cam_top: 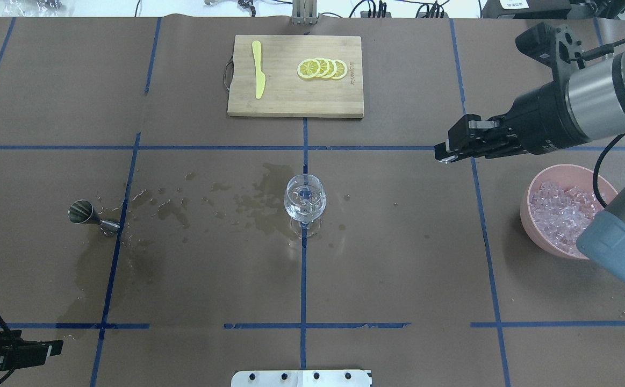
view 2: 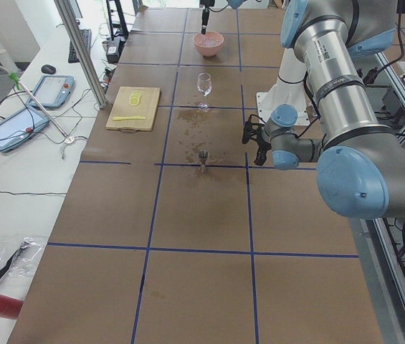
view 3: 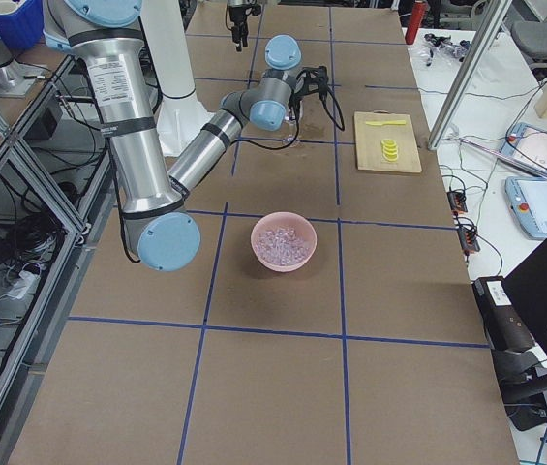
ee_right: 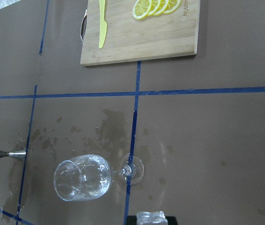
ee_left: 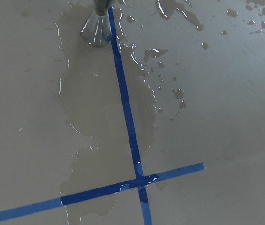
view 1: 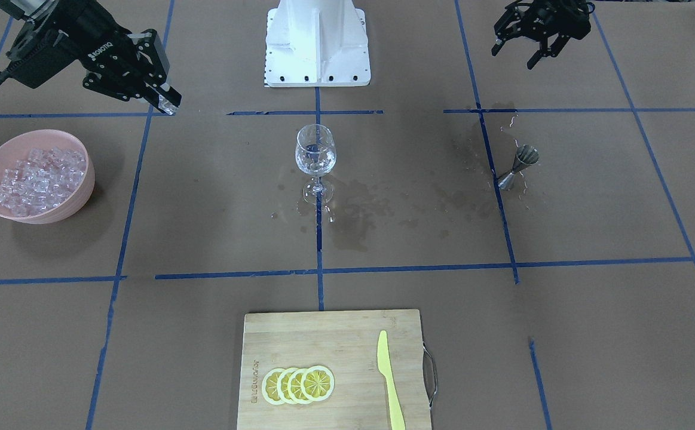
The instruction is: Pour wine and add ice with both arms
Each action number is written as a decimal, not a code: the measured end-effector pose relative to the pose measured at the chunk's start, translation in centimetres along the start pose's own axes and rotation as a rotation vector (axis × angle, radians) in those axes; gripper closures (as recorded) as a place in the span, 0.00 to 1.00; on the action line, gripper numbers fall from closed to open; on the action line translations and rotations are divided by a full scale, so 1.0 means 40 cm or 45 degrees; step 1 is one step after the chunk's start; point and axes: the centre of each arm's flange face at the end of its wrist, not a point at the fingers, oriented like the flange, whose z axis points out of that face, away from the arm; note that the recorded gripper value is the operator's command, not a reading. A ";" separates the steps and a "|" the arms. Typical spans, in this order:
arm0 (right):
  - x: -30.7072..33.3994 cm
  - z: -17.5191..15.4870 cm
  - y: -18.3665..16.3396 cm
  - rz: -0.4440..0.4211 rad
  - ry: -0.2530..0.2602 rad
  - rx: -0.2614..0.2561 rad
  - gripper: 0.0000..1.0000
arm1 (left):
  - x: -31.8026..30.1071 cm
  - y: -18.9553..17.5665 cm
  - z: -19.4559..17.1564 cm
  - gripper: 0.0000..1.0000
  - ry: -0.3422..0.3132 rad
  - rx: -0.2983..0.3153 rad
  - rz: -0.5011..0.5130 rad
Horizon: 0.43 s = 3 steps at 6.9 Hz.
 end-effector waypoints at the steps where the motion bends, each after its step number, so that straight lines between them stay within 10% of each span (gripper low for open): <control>1: -0.059 0.024 -0.001 0.027 0.018 -0.010 1.00 | 0.038 -0.014 -0.026 0.00 -0.025 -0.033 -0.015; 3: -0.173 0.103 0.008 0.050 0.057 -0.004 1.00 | 0.072 -0.049 -0.063 0.00 -0.036 -0.071 -0.039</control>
